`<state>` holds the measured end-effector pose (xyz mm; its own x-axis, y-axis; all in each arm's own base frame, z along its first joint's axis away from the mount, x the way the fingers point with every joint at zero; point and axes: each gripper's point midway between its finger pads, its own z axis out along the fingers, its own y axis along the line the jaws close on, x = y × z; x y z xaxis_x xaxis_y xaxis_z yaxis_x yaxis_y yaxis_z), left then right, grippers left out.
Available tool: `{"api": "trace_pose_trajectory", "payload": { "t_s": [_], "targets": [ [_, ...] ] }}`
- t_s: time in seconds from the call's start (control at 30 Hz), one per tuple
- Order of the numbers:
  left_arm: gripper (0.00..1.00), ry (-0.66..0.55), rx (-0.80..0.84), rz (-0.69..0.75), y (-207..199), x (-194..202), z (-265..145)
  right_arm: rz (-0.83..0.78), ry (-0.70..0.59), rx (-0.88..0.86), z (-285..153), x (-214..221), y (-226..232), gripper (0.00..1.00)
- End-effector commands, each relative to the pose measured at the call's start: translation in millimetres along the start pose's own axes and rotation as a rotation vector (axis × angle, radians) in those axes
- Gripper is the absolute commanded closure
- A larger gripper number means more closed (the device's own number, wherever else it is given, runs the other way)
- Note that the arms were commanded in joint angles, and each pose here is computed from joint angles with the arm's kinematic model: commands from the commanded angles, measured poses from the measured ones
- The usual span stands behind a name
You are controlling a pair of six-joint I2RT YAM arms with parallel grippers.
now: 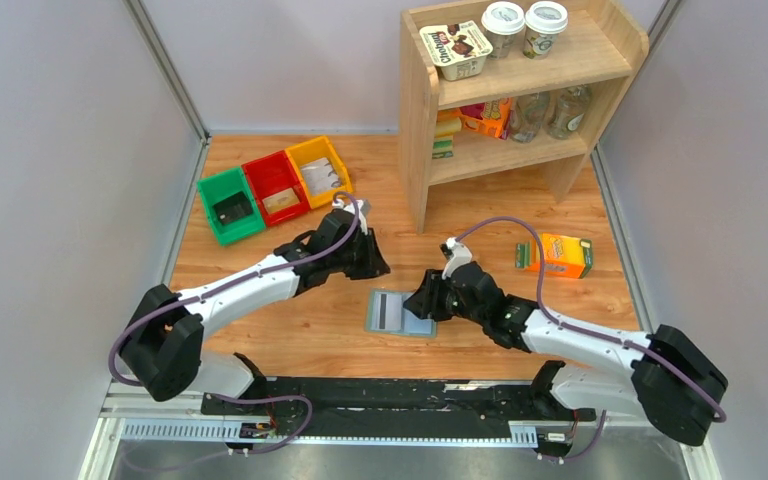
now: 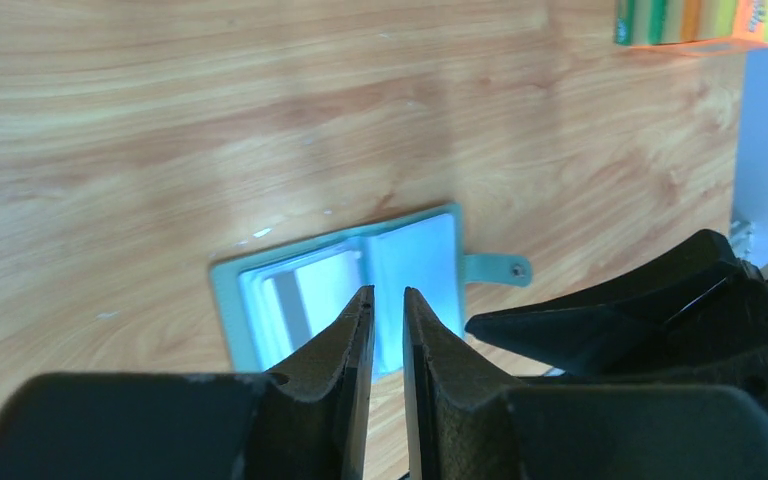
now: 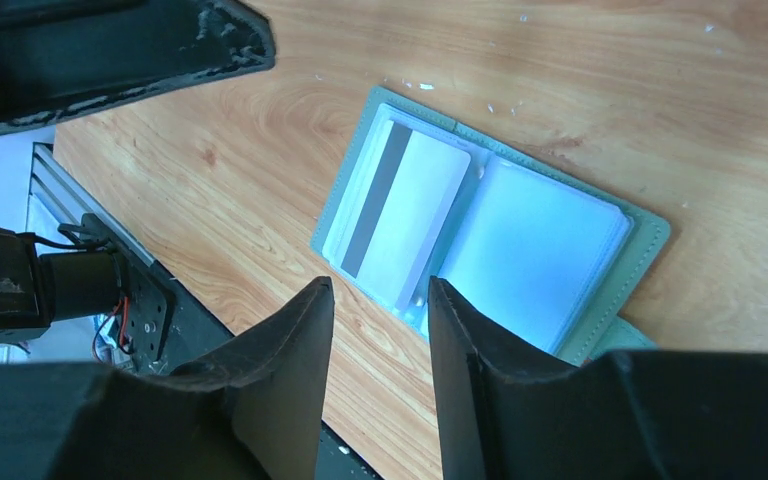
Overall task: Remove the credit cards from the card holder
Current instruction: Remove the credit card from the card holder.
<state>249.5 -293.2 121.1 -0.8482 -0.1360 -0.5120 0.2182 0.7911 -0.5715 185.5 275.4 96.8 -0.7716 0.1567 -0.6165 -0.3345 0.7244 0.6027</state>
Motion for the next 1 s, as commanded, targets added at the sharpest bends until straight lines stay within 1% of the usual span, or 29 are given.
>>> {"api": "trace_pose_trajectory", "payload": {
  "t_s": [0.0, 0.17, 0.27, 0.4, 0.6, 0.87, 0.97],
  "targets": [
    [0.76, 0.035, -0.076, 0.035, 27, 17, -9, 0.081, 0.008, -0.095, 12, -4, 16, 0.59],
    [0.78, 0.121, -0.066, 0.031, 37, 42, -1, 0.133, 0.066, -0.103, 29, 10, 12, 0.61],
    [0.79, 0.166, -0.065, 0.016, 42, 54, 7, 0.18, 0.101, -0.083, 39, 19, 1, 0.63],
    [0.79, 0.193, -0.051, 0.001, 43, 62, 14, 0.236, 0.154, -0.044, 49, 34, -15, 0.65],
    [0.8, 0.226, -0.09, -0.022, 55, 74, 20, 0.281, 0.214, -0.082, 57, 47, -16, 0.67],
    [0.85, 0.274, -0.138, -0.066, 75, 97, 24, 0.263, 0.191, -0.152, 53, 35, -1, 0.68],
    [0.86, 0.273, -0.146, -0.084, 80, 102, 24, 0.254, 0.175, -0.19, 51, 28, 7, 0.69]
  ]
}}
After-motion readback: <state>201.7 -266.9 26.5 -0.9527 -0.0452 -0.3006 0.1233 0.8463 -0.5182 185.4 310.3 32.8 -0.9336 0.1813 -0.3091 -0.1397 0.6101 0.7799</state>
